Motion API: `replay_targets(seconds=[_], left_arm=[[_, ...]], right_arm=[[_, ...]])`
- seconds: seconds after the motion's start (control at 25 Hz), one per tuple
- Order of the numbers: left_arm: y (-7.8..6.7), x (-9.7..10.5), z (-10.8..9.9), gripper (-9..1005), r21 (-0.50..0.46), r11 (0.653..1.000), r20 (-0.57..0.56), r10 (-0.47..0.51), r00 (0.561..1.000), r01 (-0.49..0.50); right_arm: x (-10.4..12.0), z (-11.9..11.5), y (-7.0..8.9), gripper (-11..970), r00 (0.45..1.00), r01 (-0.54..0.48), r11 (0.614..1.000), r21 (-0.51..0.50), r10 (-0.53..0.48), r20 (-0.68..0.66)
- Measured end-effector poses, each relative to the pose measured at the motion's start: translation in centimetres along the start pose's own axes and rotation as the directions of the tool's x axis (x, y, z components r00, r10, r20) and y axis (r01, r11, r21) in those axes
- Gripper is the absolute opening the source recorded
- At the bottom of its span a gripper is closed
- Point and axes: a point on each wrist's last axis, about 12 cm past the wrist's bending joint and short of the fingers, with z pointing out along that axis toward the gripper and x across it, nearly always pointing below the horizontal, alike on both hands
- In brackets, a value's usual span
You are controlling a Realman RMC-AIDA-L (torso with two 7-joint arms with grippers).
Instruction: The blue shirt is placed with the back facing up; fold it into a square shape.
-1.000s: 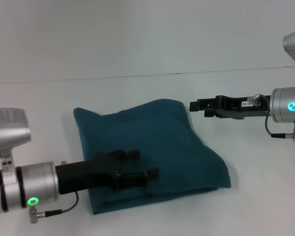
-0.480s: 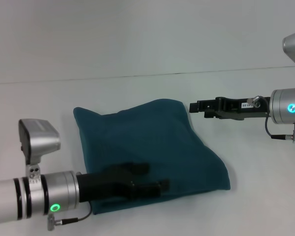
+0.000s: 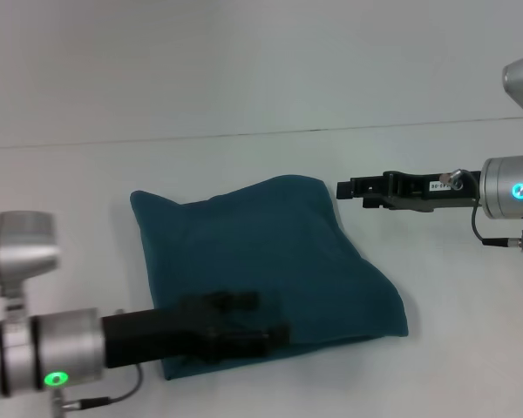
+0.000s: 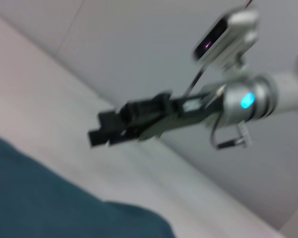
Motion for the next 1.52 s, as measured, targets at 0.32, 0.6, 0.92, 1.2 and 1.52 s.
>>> replay_targets(seconds=[0.32, 0.6, 0.92, 1.2, 1.52], left_arm=[[0.4, 0.6, -4.5, 933, -0.106, 0.99, 0.079, -0.082, 0.994, 0.09], [0.6, 1.6, -6.5, 933, -0.189, 0.975, 0.044, -0.107, 0.993, 0.114], [1.2, 2.5, -7.9, 933, -0.287, 0.952, -0.031, -0.121, 0.992, 0.107], [1.3, 2.4, -8.3, 933, -0.307, 0.951, -0.086, 0.016, 0.996, -0.042], [1.3, 2.5, -8.2, 933, -0.31, 0.923, -0.089, 0.209, 0.974, -0.226]], right_arm=[[-0.1, -0.4, -0.2, 704, 1.0, 0.005, 1.0, 0.0, -0.005, 0.001], [-0.4, -0.9, -0.4, 704, 1.0, 0.008, 1.0, 0.004, -0.008, 0.006], [-0.6, -1.2, -0.6, 703, 1.0, 0.01, 1.0, 0.009, -0.01, 0.011], [-0.8, -1.4, -0.7, 703, 1.0, 0.004, 1.0, 0.015, -0.004, 0.025], [-1.2, -1.8, -1.3, 703, 0.997, -0.025, 0.999, 0.041, 0.022, 0.071]])
